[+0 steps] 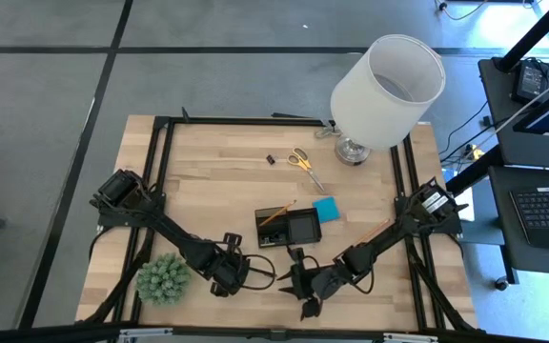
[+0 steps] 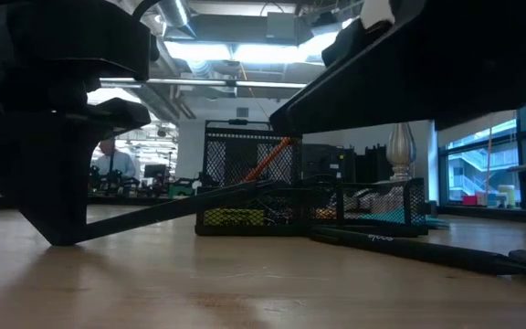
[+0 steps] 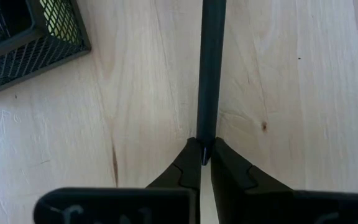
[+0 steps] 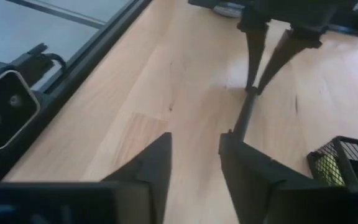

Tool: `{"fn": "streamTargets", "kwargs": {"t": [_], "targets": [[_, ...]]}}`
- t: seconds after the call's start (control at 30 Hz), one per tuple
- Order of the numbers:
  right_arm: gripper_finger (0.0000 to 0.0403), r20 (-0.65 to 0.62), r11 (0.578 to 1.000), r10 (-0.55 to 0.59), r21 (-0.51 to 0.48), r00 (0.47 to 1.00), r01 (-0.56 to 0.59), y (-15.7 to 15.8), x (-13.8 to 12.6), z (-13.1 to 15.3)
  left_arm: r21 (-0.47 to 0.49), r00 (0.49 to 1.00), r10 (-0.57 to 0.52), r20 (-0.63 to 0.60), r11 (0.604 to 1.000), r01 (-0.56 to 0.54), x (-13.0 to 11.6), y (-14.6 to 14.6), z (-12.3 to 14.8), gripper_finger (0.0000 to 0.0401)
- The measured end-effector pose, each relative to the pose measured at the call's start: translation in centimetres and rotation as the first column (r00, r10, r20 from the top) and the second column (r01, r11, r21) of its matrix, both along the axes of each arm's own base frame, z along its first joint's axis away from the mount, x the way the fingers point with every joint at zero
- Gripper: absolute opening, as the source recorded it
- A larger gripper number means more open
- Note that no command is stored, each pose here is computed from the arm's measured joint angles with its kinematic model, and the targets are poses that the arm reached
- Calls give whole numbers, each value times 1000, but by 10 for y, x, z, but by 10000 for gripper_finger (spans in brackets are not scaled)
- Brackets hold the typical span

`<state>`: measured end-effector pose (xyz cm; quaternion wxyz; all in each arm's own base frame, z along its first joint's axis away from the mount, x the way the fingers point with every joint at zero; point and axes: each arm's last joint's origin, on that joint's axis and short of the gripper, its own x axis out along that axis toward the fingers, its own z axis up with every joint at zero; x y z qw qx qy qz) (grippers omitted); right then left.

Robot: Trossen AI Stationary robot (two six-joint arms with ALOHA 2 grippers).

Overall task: Pick and place office supplies into organizer
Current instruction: Put the top black pen into the desk organizer

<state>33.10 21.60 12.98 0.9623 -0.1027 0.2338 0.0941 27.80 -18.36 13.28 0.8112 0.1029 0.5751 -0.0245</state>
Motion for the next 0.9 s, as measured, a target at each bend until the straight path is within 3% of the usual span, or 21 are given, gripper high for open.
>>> {"fn": "streamTargets", "kwargs": {"t": [0.27,0.6,0.9], "targets": [[198,1,999,-23,22,1000,23,-4,2,0,-2,1000,18,5,1000,-18,0,0,0,12],[202,-8,996,-80,-30,997,79,-8,3,-3,-6,999,35,8,999,-35,0,0,0,12],[202,-17,993,-91,-73,996,89,-11,8,-27,-7,999,43,10,999,-43,0,0,0,12]]}}
